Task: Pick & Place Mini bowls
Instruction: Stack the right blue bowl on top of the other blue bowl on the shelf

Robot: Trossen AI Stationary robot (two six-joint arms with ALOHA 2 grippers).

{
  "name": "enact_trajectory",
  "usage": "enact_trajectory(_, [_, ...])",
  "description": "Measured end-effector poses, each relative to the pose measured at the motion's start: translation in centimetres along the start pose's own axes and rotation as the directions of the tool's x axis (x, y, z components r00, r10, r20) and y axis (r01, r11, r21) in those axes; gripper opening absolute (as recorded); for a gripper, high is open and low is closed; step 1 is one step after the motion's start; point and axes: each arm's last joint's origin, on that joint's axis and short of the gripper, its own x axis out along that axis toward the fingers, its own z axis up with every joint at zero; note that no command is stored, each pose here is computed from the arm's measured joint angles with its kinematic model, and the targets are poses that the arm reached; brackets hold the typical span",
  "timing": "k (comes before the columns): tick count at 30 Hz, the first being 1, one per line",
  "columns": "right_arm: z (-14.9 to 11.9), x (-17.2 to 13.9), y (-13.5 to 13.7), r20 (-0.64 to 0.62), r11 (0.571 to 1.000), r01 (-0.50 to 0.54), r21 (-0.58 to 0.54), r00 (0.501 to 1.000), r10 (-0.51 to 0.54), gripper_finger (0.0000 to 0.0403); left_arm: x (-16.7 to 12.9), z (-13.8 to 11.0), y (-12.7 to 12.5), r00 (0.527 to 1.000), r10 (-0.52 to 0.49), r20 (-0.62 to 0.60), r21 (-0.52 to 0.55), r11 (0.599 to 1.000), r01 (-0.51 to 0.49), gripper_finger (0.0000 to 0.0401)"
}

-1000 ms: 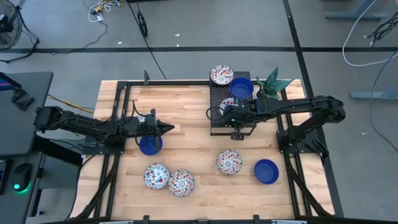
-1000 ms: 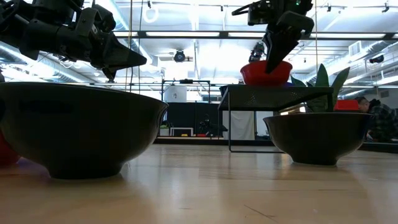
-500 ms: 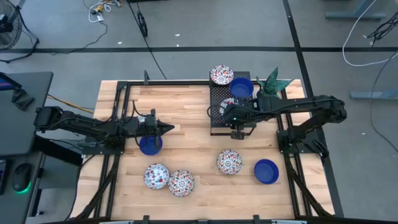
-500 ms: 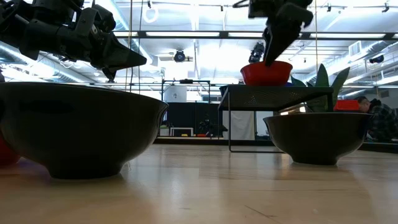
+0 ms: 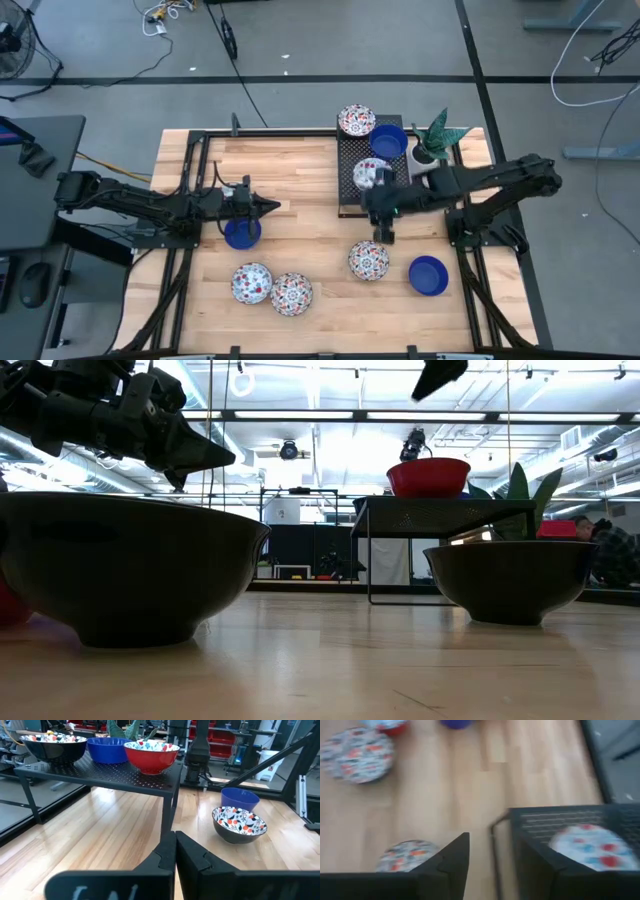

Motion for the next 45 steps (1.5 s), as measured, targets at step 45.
enact_trajectory(45, [-19.7,5.5,13.8,-0.425,0.849,-0.035,0.527,0.854,0.298,0.0162,0.1,1.2,1.4,0.989,0.097,0.112,0.148,0.982,-0.113,0.0009])
